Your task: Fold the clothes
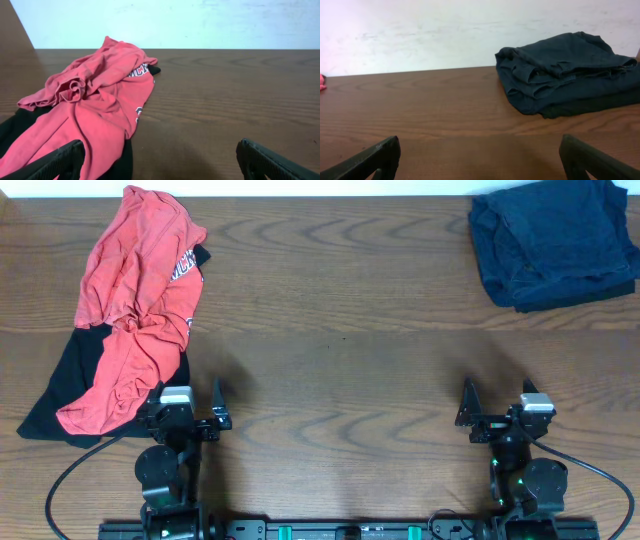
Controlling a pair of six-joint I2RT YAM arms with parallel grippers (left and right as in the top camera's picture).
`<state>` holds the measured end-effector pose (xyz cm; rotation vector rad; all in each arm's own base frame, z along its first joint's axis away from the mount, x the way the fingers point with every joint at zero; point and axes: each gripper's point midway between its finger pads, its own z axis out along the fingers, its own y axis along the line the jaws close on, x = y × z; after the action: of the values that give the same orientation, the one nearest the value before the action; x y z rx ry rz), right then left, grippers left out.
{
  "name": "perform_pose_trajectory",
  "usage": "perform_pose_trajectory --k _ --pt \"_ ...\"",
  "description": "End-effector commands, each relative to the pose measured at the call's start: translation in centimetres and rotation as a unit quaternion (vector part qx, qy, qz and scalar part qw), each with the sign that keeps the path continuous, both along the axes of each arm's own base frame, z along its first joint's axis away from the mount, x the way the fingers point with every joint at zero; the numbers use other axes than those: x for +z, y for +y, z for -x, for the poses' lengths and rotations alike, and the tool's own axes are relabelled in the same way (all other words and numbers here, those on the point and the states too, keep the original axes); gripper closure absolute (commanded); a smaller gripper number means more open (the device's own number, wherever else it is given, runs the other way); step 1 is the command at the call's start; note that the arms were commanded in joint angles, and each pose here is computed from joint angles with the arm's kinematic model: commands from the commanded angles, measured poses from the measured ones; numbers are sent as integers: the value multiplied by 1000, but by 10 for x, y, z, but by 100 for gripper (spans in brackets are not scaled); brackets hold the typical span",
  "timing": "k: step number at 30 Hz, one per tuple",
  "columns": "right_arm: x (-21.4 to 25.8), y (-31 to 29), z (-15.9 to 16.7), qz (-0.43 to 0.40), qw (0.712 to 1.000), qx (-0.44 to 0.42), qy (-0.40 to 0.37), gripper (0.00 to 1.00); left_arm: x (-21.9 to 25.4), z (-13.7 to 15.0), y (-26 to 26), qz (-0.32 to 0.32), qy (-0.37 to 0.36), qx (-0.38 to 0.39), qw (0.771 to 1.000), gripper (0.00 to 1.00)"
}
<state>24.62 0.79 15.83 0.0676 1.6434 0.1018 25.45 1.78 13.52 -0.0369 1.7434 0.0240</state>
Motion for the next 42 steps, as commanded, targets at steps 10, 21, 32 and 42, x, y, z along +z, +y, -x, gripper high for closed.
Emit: perform_pose_trajectory --k 10,21,32,42 --pt "-1 -1 0 7 1000 -2 -1 1 0 11 1 5 -6 8 1000 2" --pt "-1 -1 0 7 1000 -2 -1 1 4 11 4 0 -14 16 1000 2" --pt "-1 -1 0 7 1000 -2 -1 1 4 11 4 0 -14 16 1000 2" --pt "-1 -1 0 7 1000 -2 -1 1 3 11 4 1 -12 16 1000 2"
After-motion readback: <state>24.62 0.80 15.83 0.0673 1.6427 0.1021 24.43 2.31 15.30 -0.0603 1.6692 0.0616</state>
